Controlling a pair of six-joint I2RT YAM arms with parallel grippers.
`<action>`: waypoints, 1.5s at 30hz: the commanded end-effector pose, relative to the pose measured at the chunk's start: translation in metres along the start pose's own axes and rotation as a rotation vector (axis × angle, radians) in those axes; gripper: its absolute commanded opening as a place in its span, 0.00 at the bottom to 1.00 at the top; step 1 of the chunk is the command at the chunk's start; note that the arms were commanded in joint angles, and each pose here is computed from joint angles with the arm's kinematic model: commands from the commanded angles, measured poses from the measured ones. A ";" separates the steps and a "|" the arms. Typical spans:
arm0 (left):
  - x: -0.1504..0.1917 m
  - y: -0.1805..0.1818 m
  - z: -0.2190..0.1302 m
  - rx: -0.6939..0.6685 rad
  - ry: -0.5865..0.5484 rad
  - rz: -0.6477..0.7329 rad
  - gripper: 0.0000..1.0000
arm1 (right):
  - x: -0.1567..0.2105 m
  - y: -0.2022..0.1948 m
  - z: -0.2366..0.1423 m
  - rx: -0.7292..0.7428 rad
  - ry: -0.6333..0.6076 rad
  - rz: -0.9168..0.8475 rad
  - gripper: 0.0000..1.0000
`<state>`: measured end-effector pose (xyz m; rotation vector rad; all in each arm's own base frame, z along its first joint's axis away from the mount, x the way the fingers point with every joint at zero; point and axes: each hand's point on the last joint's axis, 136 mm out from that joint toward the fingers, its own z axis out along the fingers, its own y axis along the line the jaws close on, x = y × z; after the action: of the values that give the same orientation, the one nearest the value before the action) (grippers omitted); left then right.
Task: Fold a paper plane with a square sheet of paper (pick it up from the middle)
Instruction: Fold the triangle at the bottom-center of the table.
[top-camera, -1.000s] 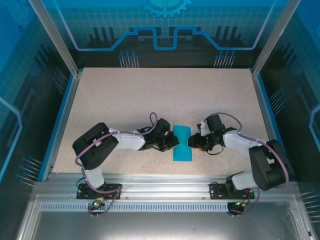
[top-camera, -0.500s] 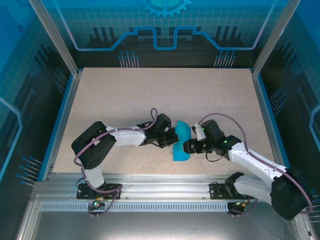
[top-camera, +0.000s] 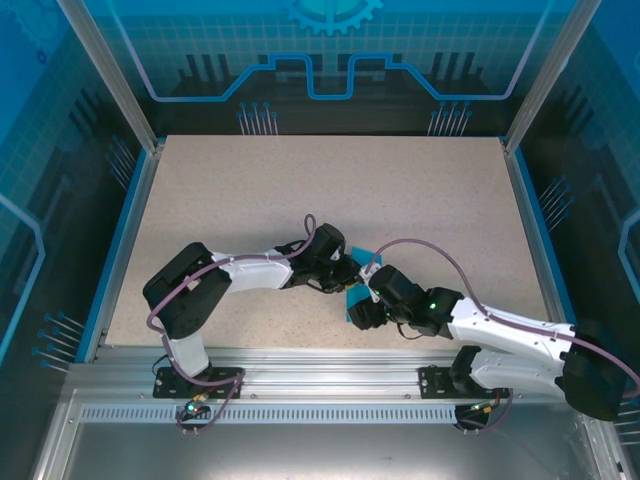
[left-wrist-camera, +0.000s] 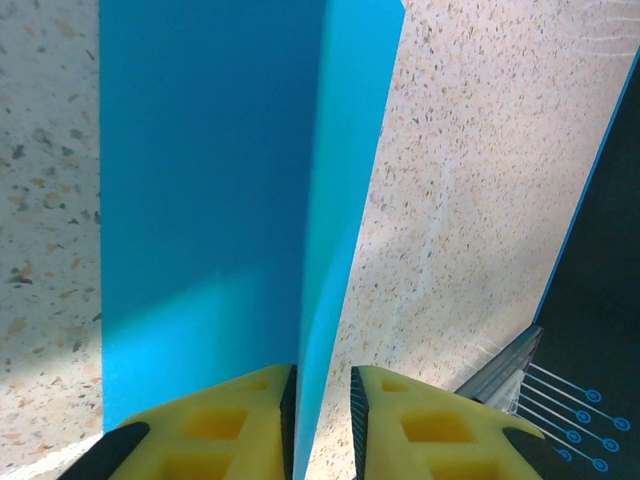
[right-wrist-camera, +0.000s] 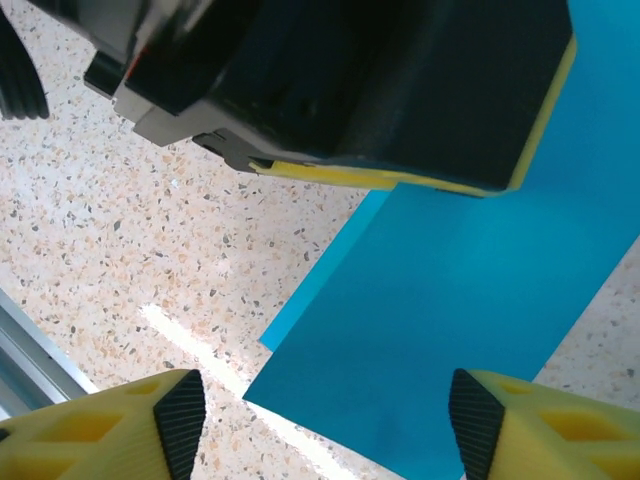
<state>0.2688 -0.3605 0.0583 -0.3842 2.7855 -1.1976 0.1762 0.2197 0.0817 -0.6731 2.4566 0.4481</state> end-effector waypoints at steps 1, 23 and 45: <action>0.001 -0.015 -0.006 0.038 0.024 0.022 0.25 | -0.004 -0.004 -0.003 0.033 -0.036 -0.002 0.72; 0.002 -0.017 -0.005 0.015 0.044 0.031 0.26 | -0.001 -0.008 0.006 0.154 0.017 -0.056 0.60; 0.000 -0.005 -0.010 -0.030 0.010 0.041 0.31 | 0.004 0.000 0.007 0.006 0.070 0.015 0.00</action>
<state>0.2696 -0.3644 0.0673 -0.3373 2.8013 -1.2011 0.1770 0.2124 0.0669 -0.6794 2.5104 0.3018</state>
